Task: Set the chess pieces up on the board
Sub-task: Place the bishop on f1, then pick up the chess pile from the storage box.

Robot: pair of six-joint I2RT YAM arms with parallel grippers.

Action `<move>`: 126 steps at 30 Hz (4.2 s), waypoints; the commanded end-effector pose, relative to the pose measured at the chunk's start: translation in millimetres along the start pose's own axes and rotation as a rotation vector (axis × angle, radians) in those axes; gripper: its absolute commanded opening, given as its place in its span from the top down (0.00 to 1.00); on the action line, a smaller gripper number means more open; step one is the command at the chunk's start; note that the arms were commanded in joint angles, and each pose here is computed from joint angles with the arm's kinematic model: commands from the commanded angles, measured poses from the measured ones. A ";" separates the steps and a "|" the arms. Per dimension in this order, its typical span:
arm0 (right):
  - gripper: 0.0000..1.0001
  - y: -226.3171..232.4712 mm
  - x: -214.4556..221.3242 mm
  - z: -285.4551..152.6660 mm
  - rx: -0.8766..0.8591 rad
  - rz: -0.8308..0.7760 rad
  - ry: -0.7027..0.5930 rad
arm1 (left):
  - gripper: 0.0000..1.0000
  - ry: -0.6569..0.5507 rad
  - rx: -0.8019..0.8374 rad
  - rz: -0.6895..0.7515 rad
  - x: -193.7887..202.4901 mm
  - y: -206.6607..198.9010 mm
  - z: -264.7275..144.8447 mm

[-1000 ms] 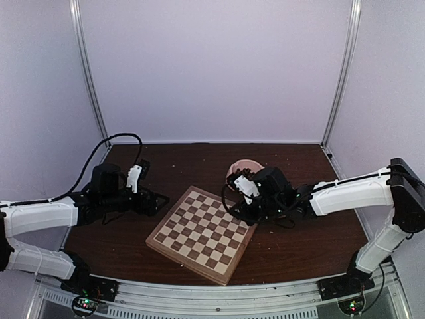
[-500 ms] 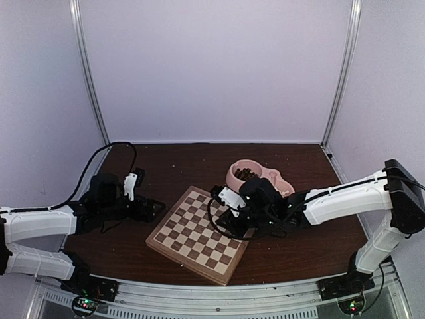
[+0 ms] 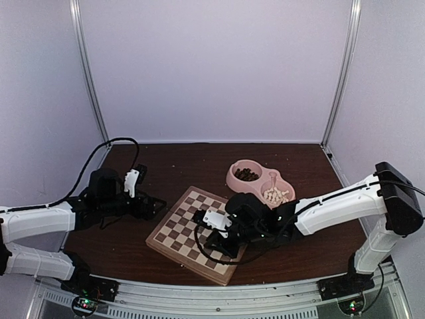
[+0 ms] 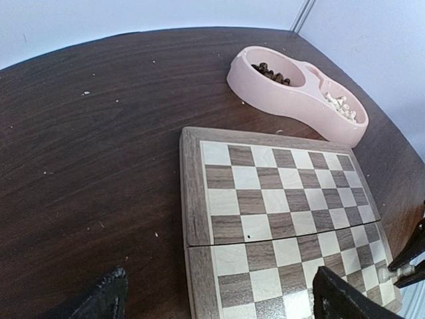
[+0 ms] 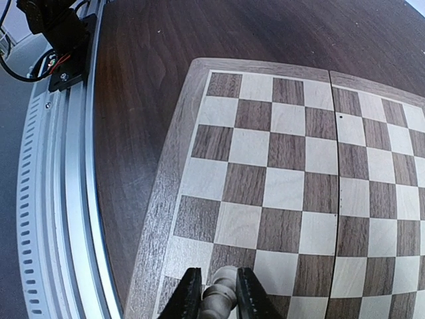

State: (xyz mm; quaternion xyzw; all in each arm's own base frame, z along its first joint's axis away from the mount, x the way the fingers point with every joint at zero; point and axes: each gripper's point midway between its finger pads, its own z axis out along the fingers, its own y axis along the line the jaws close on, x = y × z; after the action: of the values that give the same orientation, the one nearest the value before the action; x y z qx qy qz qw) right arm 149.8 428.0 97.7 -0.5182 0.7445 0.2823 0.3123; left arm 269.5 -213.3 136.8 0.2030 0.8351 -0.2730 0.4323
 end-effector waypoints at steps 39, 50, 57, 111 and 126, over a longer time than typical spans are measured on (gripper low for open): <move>0.79 34.5 13.8 32.5 -0.099 -0.087 0.162 | 0.02 -0.047 0.017 0.054 -18.8 -8.6 -9.0; 0.80 36.3 12.8 36.4 -0.109 -0.088 0.166 | 0.02 -0.051 0.019 0.054 -19.6 -9.2 -9.4; 0.79 36.4 11.5 37.7 -0.110 -0.090 0.164 | 0.02 -0.049 0.023 0.054 -19.3 -9.7 -8.6; 0.57 -214.1 29.6 -157.6 0.914 0.479 -0.159 | 0.02 -0.043 0.025 0.043 -17.9 -10.1 -8.8; 0.60 -268.2 94.9 -165.3 0.960 0.765 -0.011 | 0.03 -0.035 0.043 0.028 -17.4 -13.2 -5.9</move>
State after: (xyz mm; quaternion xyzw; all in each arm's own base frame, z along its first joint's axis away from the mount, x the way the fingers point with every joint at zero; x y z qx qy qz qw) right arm 346.4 164.5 109.3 -0.0251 0.9123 0.0033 0.4088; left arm 262.6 -212.3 138.8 0.2161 0.8339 -0.2713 0.4293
